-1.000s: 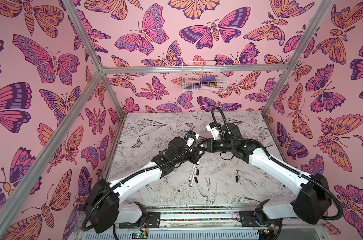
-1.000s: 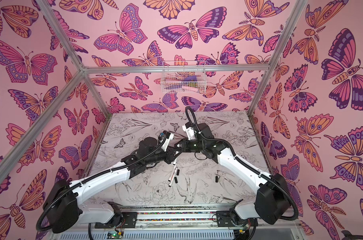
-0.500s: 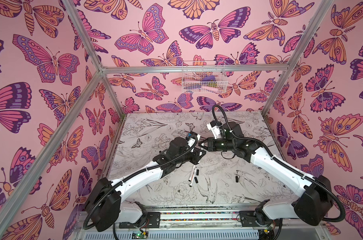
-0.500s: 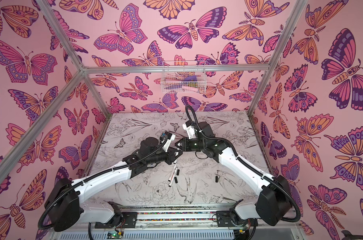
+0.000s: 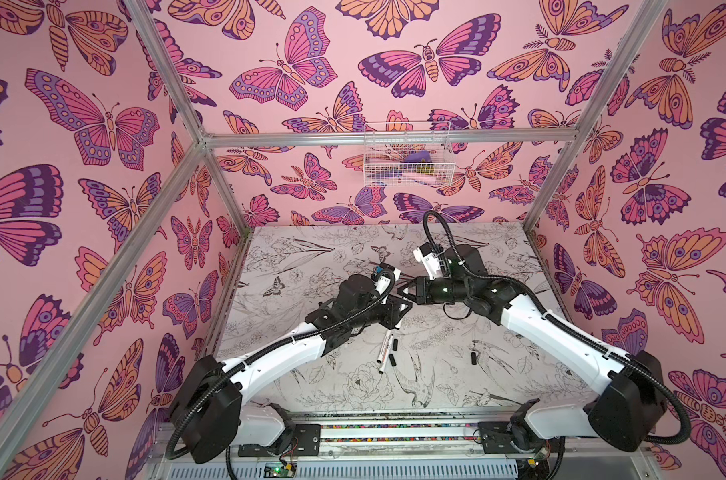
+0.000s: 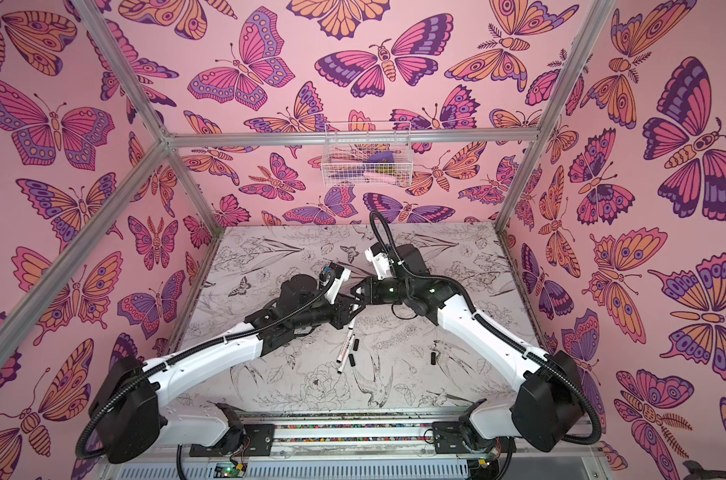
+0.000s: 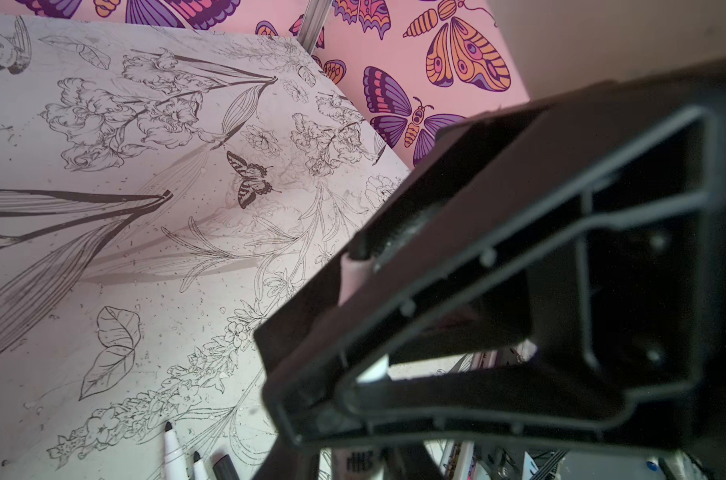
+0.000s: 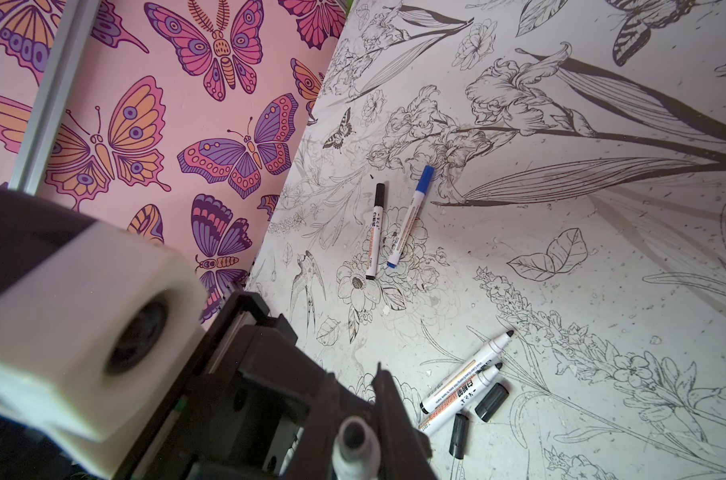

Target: Insert the pens into the pen caps

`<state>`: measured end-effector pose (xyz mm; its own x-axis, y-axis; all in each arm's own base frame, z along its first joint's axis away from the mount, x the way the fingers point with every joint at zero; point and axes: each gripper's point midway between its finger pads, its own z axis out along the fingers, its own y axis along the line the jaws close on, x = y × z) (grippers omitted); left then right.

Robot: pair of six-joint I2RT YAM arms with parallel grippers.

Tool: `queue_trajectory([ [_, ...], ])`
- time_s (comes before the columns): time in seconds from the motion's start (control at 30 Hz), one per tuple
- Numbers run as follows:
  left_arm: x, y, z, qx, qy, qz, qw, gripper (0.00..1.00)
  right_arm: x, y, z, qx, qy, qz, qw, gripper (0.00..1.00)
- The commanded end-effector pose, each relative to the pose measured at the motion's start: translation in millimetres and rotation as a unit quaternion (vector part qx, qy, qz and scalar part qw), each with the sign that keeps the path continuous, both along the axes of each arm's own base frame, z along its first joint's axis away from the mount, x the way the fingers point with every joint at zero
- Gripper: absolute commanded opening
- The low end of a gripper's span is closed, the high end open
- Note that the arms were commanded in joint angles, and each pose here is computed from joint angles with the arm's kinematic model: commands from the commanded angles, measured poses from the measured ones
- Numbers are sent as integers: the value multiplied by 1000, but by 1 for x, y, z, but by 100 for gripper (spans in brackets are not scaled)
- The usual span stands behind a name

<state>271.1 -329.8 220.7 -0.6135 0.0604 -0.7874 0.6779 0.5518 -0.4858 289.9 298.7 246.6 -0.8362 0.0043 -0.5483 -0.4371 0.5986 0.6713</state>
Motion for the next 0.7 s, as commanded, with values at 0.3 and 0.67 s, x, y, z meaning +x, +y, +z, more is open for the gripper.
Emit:
queue_trajectory([
  [0.3,10,13,-6,20,-4,46,999,0,9,-38,8,-30,-10,-84,996,45],
  [0.67,14,34,-35,58,16,100,993,0,-36,-235,-127,-267,141,-389,870,57],
])
